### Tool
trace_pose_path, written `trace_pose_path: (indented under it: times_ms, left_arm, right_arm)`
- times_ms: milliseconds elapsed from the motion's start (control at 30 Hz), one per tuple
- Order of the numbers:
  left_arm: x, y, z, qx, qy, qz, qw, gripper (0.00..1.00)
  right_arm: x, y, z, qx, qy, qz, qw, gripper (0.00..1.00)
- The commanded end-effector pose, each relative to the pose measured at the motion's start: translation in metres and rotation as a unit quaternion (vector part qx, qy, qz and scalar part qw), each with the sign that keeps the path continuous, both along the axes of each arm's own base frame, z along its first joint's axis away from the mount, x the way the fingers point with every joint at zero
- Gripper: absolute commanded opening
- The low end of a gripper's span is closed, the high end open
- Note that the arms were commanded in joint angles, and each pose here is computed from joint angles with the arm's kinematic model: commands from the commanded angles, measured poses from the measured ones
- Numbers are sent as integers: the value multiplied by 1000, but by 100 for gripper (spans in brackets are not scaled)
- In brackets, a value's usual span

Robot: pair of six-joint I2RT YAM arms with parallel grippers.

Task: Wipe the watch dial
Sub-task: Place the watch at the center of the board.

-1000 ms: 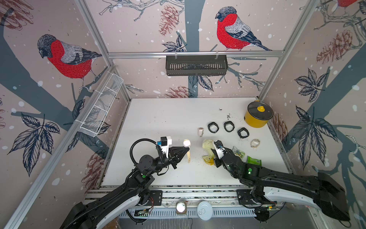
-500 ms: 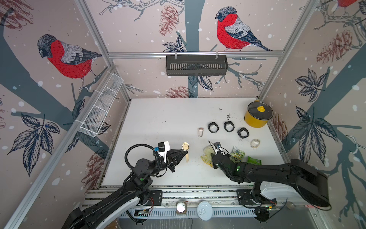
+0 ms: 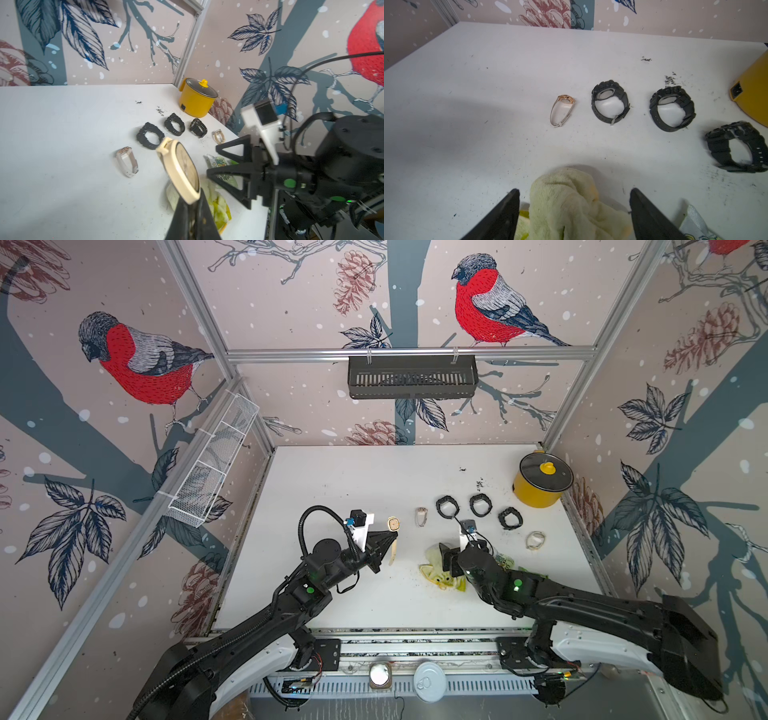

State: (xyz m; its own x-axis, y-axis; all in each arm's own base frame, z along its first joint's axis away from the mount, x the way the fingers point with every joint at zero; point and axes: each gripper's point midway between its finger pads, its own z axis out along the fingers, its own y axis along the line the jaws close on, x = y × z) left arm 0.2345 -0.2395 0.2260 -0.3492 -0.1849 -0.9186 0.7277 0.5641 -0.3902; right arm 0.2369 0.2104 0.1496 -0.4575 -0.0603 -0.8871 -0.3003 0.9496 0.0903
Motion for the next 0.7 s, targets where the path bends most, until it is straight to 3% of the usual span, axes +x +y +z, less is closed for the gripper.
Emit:
trace_pose_path:
  times_ms: [0, 167, 333, 533, 667]
  left_arm:
    - [21, 8, -1, -7, 20, 24, 1000, 0]
    - [51, 14, -24, 16, 56, 79, 995, 0]
    - [74, 2, -49, 54, 75, 71, 993, 0]
    - [99, -3, -70, 59, 98, 39, 993, 0]
    - [115, -12, -98, 79, 149, 17, 986, 0]
  right_arm:
    - [1, -14, 13, -6, -20, -3, 1000, 82]
    - [2, -25, 37, 41, -59, 1, 997, 85]
    - [-1, -28, 50, 74, -75, 9, 994, 84]
    - [-7, -24, 45, 83, -59, 31, 994, 81]
    - [-8, -30, 40, 83, -62, 22, 994, 81]
